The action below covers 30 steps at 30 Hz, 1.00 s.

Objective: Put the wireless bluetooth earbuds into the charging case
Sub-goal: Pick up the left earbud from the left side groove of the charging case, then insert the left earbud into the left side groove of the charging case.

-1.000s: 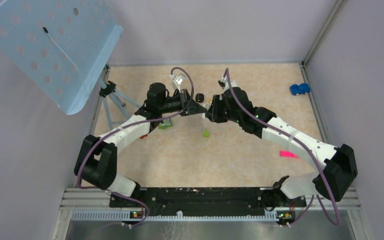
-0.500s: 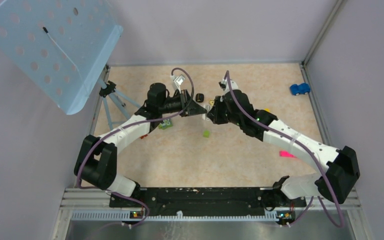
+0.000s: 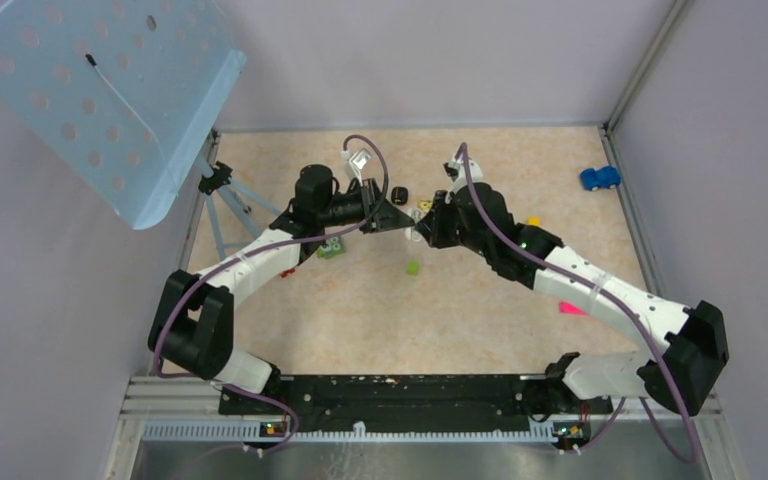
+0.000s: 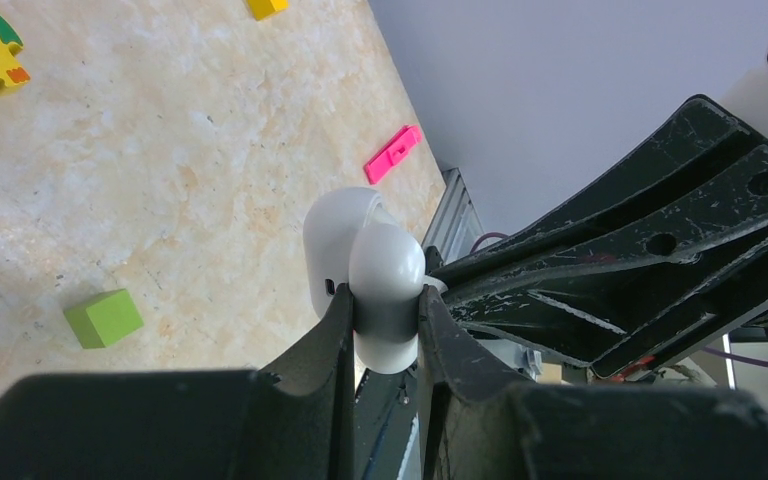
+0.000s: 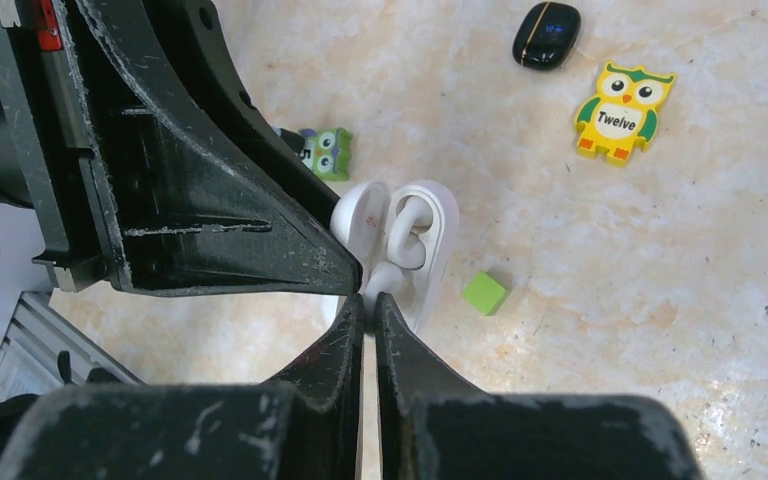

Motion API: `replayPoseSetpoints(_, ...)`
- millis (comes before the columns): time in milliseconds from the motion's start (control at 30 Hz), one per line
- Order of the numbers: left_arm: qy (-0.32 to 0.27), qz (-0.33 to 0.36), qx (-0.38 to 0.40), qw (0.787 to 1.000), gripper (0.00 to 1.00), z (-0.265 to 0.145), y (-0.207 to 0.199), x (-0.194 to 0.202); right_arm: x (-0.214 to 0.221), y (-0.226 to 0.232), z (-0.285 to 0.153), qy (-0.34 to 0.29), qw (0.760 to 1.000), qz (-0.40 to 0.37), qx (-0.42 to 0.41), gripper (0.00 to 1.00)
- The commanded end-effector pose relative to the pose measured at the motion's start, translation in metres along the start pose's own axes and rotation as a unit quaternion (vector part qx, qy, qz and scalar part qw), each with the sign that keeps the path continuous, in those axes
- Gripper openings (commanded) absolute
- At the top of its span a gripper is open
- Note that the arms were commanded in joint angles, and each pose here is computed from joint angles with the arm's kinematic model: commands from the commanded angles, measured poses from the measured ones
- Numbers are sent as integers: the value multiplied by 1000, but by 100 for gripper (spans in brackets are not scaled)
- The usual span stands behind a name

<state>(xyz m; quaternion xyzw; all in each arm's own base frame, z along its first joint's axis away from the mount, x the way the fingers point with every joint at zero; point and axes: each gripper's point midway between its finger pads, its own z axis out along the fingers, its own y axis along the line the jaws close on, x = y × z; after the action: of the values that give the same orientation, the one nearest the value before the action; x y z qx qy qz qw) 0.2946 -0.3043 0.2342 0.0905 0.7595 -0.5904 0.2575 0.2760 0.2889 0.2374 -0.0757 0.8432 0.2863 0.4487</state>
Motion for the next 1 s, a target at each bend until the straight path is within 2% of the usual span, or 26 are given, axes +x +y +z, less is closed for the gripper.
replayPoseSetpoints(0,-8,26,21,999,0,0,-18,-12,-26,14,-14,-47,999,-6,-18,0)
replayPoseSetpoints(167,-6,13,29,999,0,1,-20,-13,-25,14,-18,-61,998,-12,-32,0)
replayPoseSetpoints(600,3,-90,84,992,0,0,-33,-11,-28,10,-37,-122,991,-18,-51,0)
replayPoseSetpoints(733,6,-99,90,991,0,-1,-33,-8,-27,8,-41,-144,988,-11,-58,0)
replayPoseSetpoints(967,4,-105,93,990,0,-2,-36,-9,-24,8,-39,-145,988,-12,-58,0)
